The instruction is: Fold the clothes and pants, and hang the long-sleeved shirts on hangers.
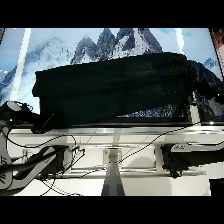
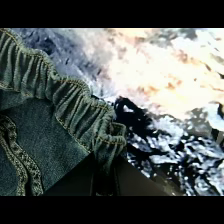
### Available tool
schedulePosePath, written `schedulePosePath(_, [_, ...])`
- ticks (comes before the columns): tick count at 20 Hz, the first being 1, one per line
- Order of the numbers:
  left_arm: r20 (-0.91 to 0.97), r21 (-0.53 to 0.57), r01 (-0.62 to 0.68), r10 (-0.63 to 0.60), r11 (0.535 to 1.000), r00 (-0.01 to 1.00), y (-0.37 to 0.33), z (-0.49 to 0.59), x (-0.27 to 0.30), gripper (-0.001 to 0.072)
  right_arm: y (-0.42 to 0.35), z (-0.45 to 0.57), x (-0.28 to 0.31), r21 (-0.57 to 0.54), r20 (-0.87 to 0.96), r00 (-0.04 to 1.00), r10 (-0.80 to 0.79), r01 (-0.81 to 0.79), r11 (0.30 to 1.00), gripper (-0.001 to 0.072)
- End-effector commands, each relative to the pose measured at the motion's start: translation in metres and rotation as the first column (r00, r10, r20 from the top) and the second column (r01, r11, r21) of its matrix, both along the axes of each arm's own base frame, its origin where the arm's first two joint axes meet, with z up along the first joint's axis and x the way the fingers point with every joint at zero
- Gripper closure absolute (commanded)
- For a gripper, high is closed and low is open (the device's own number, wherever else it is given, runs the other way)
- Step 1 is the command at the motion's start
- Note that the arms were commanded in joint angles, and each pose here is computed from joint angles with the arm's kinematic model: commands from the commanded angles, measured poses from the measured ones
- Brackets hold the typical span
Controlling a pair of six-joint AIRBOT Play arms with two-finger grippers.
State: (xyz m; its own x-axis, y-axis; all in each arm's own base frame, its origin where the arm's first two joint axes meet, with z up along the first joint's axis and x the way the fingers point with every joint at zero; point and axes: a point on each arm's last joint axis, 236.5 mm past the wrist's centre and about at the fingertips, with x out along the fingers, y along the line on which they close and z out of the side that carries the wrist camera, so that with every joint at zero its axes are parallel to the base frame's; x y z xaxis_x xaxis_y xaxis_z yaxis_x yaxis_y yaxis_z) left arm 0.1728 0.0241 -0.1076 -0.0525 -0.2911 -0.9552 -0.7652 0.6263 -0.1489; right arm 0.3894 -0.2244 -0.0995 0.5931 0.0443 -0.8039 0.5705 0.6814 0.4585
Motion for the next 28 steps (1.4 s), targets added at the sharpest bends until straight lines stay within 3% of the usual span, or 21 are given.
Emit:
schedulePosePath(1, [0.028,0.037,-0.015,0.014,0.999,1.0,0.008,-0.016,0.008,0.0139,-0.001,-0.002,-0.003,-0.016,-0.016,1.0,0.016,-0.016,1.0,0.0666])
schedulePosePath(2, [0.033,0.043,-0.02,0.018,0.999,0.999,0.01,-0.02,0.011,0.0264,-0.001,-0.004,-0.005,-0.023,-0.026,0.999,0.027,-0.027,0.999,0.0666])
schedulePosePath(3, [0.049,0.055,-0.028,0.025,0.998,0.998,0.013,-0.024,0.016,0.0437,0.0,-0.005,-0.007,-0.026,-0.034,0.999,0.035,-0.035,0.999,0.0666])
schedulePosePath(5, [0.102,0.077,-0.052,0.044,0.996,0.994,0.019,-0.026,0.03,0.0689,0.002,-0.006,-0.01,-0.025,-0.047,0.998,0.051,-0.052,0.998,0.0666])
schedulePosePath(8, [0.191,0.109,-0.036,0.014,0.993,0.981,0.032,-0.009,0.059,0.0685,0.006,-0.001,-0.011,-0.026,-0.05,0.996,0.071,-0.073,0.997,0.0667])
schedulePosePath(12, [0.336,0.189,-0.021,-0.045,0.982,0.941,0.06,0.039,0.113,0.0685,0.002,0.038,-0.02,-0.133,-0.05,0.991,0.128,-0.133,0.982,0.0668])
schedulePosePath(15, [0.402,0.258,-0.025,-0.084,0.966,0.912,0.08,0.072,0.139,0.0684,0.015,0.072,-0.044,-0.148,-0.102,0.983,0.155,-0.169,0.974,0.0668])
schedulePosePath(20, [0.368,0.304,0.123,-0.236,0.945,0.899,0.077,0.094,0.126,0.0685,0.03,0.136,-0.079,-0.237,-0.121,0.979,0.162,-0.187,0.953,0.0668])
schedulePosePath(24, [0.301,0.498,0.149,-0.332,0.854,0.894,0.11,0.128,0.098,0.0684,0.032,0.189,-0.11,-0.369,-0.107,0.989,0.104,-0.137,0.92,0.0668])
schedulePosePath(28, [0.427,0.661,0.023,-0.401,0.75,0.811,0.133,0.185,0.116,0.0685,0.047,0.209,-0.125,-0.377,-0.093,0.99,0.104,-0.131,0.917,0.0668])
